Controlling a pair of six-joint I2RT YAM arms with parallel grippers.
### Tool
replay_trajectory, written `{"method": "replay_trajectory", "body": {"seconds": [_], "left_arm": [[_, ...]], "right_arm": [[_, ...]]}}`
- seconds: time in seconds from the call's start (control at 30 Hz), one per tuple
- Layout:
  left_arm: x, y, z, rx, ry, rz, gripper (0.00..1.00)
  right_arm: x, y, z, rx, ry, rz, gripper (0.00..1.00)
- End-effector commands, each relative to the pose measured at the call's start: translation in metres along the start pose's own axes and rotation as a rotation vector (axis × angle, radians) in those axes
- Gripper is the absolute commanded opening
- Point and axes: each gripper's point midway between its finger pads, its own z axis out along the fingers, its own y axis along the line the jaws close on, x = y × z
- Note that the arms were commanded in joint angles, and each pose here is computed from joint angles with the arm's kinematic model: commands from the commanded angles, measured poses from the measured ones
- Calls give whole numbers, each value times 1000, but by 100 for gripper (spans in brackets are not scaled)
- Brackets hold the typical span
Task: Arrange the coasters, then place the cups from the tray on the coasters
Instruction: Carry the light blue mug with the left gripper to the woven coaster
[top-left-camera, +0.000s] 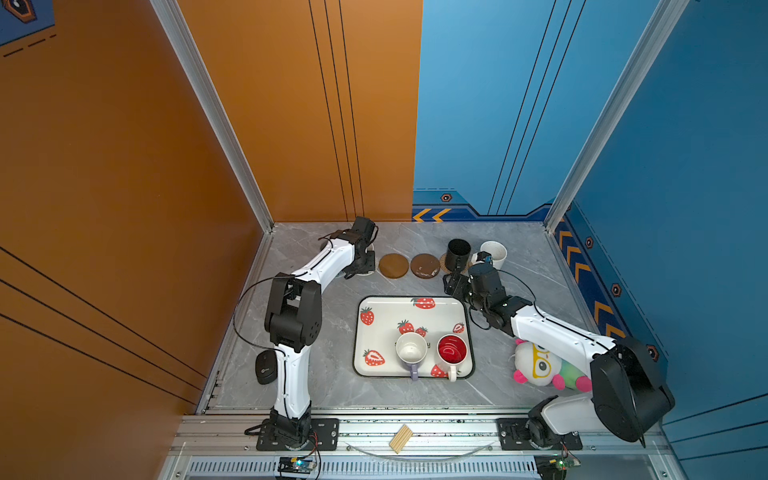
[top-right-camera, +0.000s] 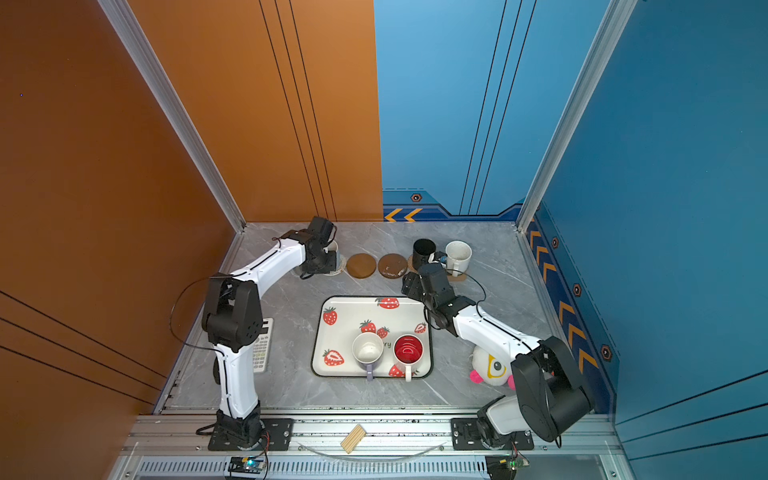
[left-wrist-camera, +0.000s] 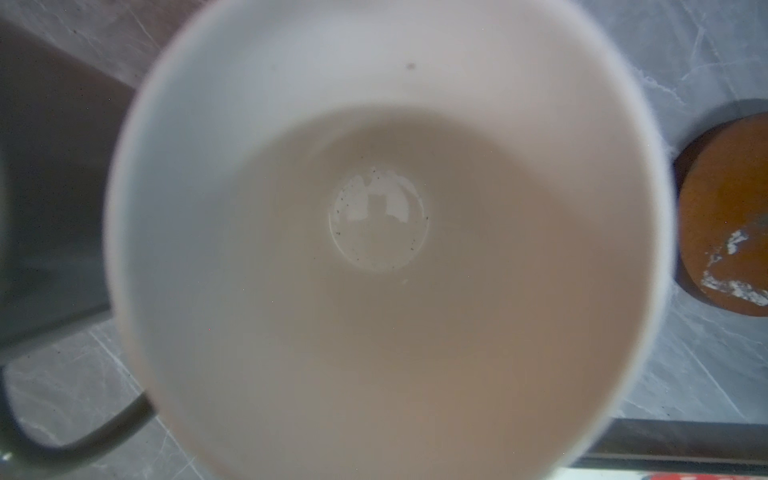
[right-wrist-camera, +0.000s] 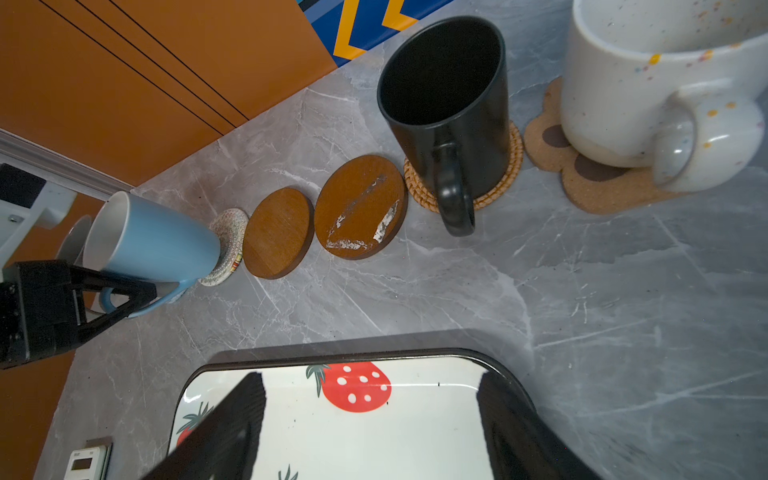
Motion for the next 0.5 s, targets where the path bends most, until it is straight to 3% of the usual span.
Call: {"method": "replay_trajectory", "body": {"seconds": [0.0,0.47], "left_arm": [[-29,1,-10,-9,-90,4,0],[-28,1,-1,-17,-76,8,0]], "right_arm": [[-1,-1,3,-6,-3,15,79],[1,-3,8,-3,6,20,79]]}}
